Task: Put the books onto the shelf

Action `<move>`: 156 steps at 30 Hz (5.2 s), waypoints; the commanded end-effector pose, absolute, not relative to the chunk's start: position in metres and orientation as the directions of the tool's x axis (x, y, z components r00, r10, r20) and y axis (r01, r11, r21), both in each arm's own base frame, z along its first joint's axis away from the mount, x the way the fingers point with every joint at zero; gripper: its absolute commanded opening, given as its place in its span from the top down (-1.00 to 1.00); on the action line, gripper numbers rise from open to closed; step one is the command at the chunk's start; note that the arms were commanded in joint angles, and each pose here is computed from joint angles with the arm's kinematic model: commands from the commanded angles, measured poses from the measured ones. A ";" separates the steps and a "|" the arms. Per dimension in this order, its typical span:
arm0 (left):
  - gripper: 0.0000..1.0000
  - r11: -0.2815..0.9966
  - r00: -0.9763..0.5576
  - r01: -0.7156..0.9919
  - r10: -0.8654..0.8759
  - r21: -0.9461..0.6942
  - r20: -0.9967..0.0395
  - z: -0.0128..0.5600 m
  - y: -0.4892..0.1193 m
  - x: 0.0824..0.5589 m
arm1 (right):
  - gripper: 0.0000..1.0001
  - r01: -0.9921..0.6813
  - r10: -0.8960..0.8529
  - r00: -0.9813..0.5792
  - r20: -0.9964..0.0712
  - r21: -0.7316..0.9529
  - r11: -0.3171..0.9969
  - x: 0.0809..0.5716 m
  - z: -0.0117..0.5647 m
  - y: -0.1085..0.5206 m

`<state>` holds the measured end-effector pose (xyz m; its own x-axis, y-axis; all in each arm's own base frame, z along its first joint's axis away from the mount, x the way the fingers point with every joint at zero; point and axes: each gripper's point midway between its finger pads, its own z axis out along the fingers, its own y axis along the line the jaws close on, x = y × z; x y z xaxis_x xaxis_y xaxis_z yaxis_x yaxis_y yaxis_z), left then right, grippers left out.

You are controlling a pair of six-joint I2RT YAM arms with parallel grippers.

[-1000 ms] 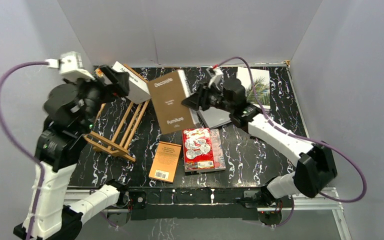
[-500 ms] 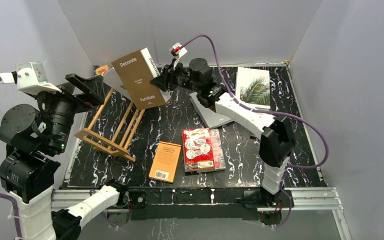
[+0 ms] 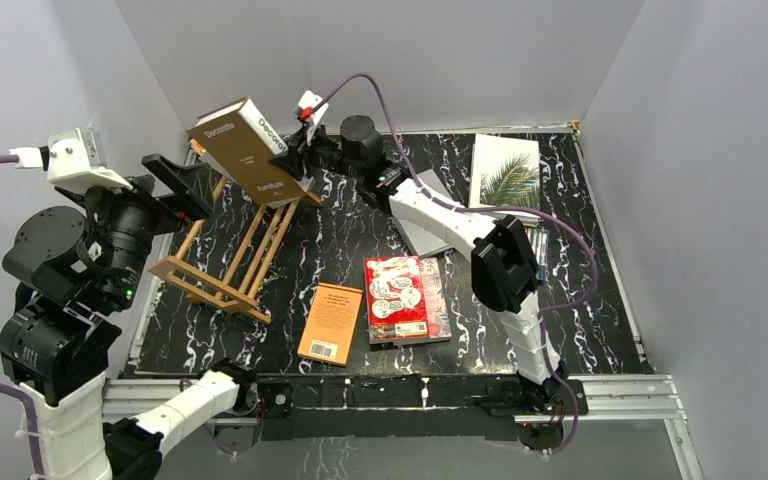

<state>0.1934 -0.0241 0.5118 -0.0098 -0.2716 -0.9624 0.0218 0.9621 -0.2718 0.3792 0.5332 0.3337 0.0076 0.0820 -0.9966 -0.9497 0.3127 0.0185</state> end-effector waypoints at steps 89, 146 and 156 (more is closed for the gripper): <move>-0.85 0.586 -0.672 0.489 -0.220 -0.647 -0.707 0.317 -0.231 0.248 | -0.71 0.091 0.460 -0.603 -0.651 0.517 0.851 0.354 0.174 0.074; -0.81 0.725 -0.641 0.508 -0.042 -0.464 -0.766 0.237 -0.414 0.395 | -0.87 0.211 0.527 -0.632 -0.568 0.528 0.823 0.480 0.058 -0.026; -0.64 0.706 -0.716 0.413 -0.138 -0.575 -0.684 0.157 -0.487 0.464 | -0.73 0.269 0.543 -0.627 -0.558 0.499 0.824 0.468 0.054 -0.032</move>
<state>0.4499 -0.4681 0.1423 -0.7205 -0.0470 -0.6919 0.4393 0.7411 -0.5078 0.4707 -0.0298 0.0443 -0.6444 0.5473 -0.5341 0.2662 0.8153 0.5142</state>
